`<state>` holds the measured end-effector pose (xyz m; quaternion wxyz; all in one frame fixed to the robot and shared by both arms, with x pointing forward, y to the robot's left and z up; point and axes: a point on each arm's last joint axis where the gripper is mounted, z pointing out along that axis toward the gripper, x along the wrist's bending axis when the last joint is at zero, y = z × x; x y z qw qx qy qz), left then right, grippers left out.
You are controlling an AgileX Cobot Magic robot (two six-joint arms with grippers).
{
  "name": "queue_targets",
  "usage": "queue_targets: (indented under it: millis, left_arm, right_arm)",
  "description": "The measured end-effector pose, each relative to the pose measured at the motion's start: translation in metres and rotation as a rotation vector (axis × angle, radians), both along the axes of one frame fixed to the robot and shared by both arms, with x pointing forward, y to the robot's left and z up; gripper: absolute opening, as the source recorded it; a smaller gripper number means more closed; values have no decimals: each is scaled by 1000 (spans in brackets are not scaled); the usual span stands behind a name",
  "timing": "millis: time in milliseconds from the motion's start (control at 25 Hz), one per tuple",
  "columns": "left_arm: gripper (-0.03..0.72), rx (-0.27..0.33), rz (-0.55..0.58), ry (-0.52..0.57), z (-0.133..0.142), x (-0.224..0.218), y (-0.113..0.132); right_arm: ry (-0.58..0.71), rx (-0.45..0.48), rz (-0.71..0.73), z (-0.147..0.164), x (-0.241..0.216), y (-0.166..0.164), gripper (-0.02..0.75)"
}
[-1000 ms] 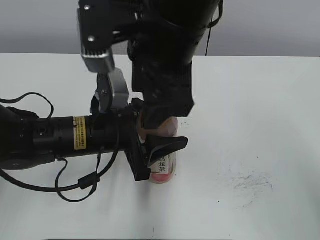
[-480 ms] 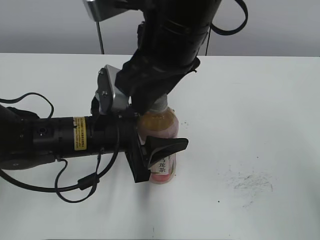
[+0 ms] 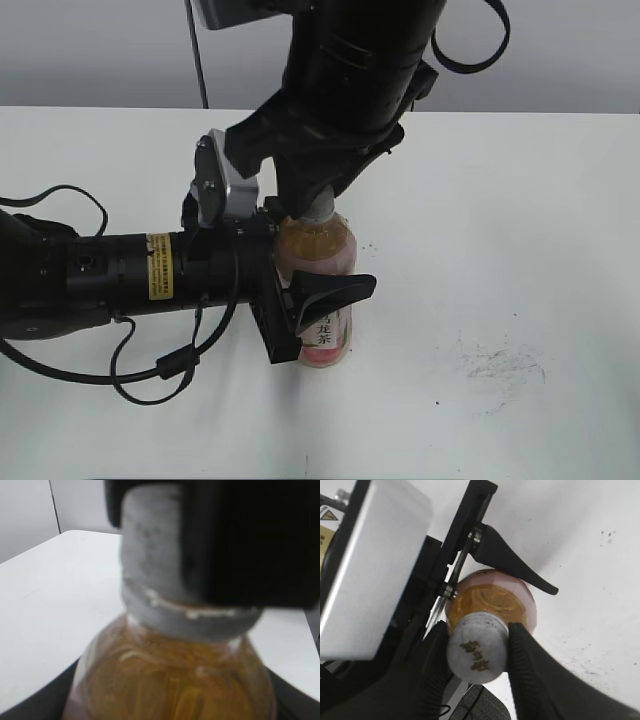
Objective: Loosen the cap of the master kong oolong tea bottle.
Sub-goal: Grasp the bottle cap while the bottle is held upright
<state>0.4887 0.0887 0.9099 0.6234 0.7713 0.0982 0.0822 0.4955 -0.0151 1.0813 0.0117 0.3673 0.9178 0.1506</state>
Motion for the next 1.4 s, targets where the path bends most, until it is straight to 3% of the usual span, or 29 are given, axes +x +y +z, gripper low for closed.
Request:
queue_targets:
  millis: [120,280,1200,1400]
  left_arm:
    - [447,0,1,1,0,0,0]
    - [447,0,1,1,0,0,0]
    - [447,3,-4,-5,0,0,0]
    - [447,3,-2,-4,0,0,0]
  right_arm:
    - [-16,-8,57,0,0,0,280]
    - [-68,-33,242,0,0,0,279]
    - [-538,-255,1924,0,-1,0,275]
    - [-594,-286,2123,0,-1,0,275]
